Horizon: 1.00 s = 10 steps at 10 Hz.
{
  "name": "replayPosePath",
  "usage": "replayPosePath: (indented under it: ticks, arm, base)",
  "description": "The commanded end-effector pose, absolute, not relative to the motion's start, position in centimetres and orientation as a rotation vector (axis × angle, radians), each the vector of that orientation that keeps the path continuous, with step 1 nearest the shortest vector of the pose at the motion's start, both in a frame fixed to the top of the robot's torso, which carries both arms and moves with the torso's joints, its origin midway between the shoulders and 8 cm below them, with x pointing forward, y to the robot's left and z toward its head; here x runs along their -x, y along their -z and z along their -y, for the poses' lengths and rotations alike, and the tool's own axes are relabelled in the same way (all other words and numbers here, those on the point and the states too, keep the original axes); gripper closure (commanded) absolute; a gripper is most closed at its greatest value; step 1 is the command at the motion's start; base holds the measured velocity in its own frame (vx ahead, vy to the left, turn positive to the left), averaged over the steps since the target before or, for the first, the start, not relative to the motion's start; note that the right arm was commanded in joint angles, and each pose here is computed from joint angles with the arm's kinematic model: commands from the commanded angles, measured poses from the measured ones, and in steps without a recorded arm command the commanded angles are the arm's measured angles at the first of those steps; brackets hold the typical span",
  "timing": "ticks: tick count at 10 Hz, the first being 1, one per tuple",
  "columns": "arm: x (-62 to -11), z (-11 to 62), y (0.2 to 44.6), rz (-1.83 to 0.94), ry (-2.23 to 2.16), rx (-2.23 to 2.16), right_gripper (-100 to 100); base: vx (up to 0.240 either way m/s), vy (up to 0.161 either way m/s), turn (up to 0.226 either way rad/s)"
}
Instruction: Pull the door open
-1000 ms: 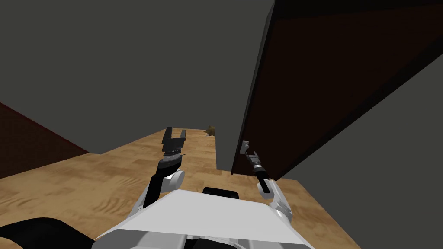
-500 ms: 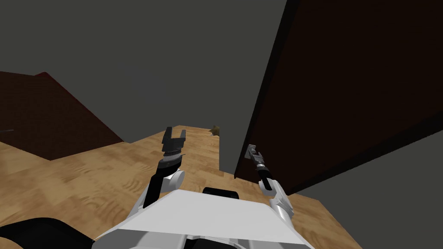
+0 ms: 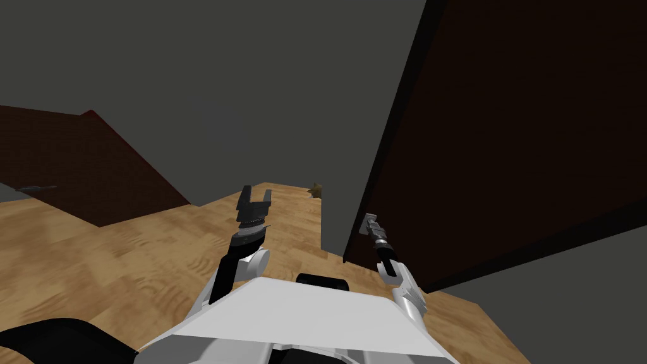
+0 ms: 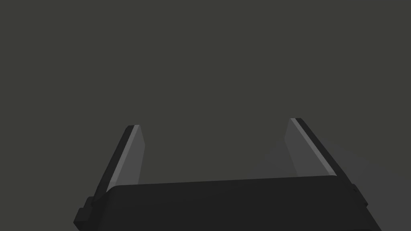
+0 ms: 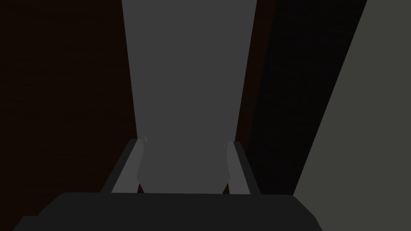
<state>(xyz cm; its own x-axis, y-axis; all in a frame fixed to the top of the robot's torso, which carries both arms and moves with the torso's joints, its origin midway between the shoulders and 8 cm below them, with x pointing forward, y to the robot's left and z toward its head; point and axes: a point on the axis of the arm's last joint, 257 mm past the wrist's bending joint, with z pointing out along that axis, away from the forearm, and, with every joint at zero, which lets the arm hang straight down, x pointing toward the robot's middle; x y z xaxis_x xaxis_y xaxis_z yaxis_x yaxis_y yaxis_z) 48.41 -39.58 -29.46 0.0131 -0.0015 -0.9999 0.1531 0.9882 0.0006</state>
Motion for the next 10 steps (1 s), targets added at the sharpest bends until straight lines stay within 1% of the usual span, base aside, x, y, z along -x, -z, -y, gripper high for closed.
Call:
replayPosePath:
  ticks: [1,5,10]
  arm:
    - [-48.4,39.6,29.5,-1.554,0.121,-0.121,100]
    - [-48.5,39.5,29.2,-1.545,0.086,-0.151,100]
    - [-48.8,39.0,28.3,-1.502,-0.05,-0.264,100]
  base:
    - [-0.005,0.003,0.0]
    - [-0.004,-0.001,0.002]
    - [-0.04,-0.007,0.004]
